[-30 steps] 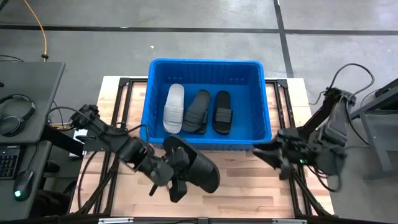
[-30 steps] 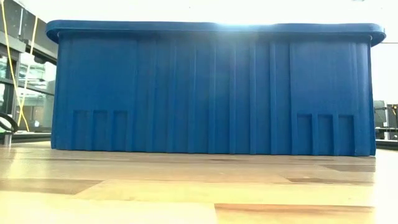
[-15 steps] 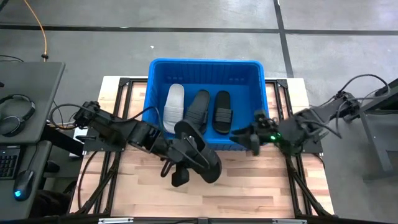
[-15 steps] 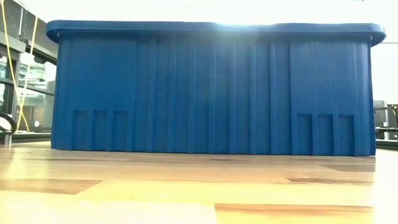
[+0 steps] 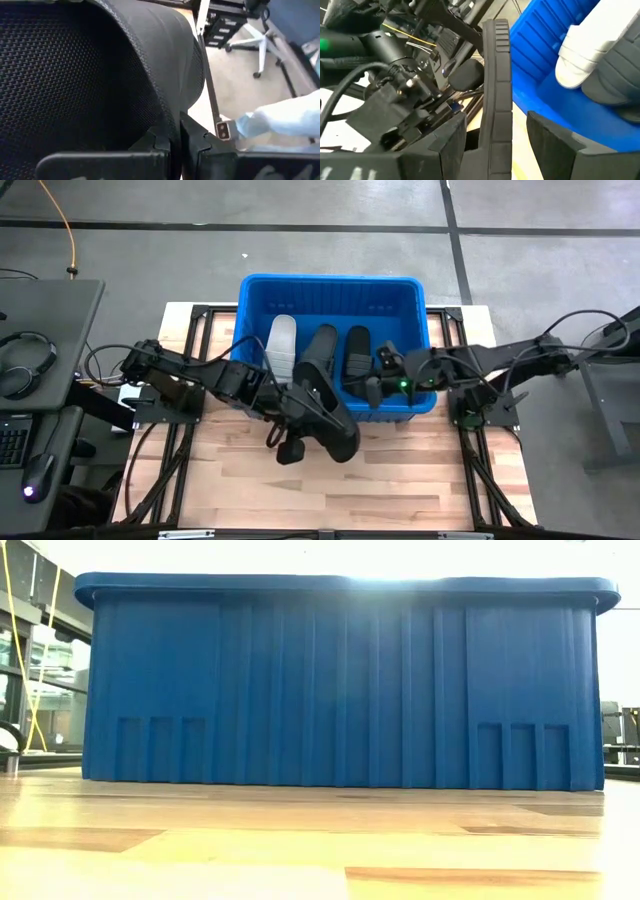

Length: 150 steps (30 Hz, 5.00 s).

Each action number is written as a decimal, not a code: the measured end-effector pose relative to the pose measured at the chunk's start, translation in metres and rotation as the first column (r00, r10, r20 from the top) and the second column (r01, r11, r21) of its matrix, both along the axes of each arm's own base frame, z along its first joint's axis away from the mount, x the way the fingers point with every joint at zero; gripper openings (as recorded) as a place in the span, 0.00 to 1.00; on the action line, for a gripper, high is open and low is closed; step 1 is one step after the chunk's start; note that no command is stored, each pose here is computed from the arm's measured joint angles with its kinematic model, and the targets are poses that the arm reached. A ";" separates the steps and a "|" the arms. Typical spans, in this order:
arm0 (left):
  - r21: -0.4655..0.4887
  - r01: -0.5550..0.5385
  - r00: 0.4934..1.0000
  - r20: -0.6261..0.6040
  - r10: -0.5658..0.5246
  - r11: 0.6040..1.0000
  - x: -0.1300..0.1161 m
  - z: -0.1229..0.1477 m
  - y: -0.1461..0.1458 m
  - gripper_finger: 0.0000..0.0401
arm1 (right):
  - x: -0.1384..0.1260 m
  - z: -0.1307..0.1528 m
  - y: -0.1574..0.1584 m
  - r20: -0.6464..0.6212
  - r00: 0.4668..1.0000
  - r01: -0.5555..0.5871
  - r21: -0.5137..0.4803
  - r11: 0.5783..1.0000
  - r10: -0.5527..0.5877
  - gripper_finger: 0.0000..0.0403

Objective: Pick and place slides into bin
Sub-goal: Stack the black slide on top of the black slide in the blue bin

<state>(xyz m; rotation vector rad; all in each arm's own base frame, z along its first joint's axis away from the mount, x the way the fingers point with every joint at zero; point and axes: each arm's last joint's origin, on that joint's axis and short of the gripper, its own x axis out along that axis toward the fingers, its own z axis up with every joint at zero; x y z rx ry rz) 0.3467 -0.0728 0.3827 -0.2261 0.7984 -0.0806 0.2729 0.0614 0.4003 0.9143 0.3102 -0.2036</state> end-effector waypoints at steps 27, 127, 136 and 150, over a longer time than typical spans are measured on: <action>0.080 -0.027 1.000 0.013 0.026 0.996 0.005 0.000 0.029 0.00 | 0.009 0.006 -0.062 0.052 0.991 -0.120 0.001 0.993 0.120 0.49; -0.277 -0.246 0.745 0.559 0.364 0.929 -0.184 -0.002 0.156 0.23 | -0.034 -0.043 -0.190 -0.432 0.839 0.375 0.019 0.927 -0.331 0.00; -0.279 -0.284 0.702 0.592 0.397 0.918 -0.211 0.000 0.166 0.23 | -0.012 -0.074 -0.193 -0.578 0.763 0.440 0.137 0.888 -0.289 0.00; -0.299 -0.246 0.680 0.625 0.384 0.922 -0.225 0.008 0.157 0.23 | 0.004 -0.110 -0.202 -0.715 0.643 0.545 0.178 0.819 -0.273 0.00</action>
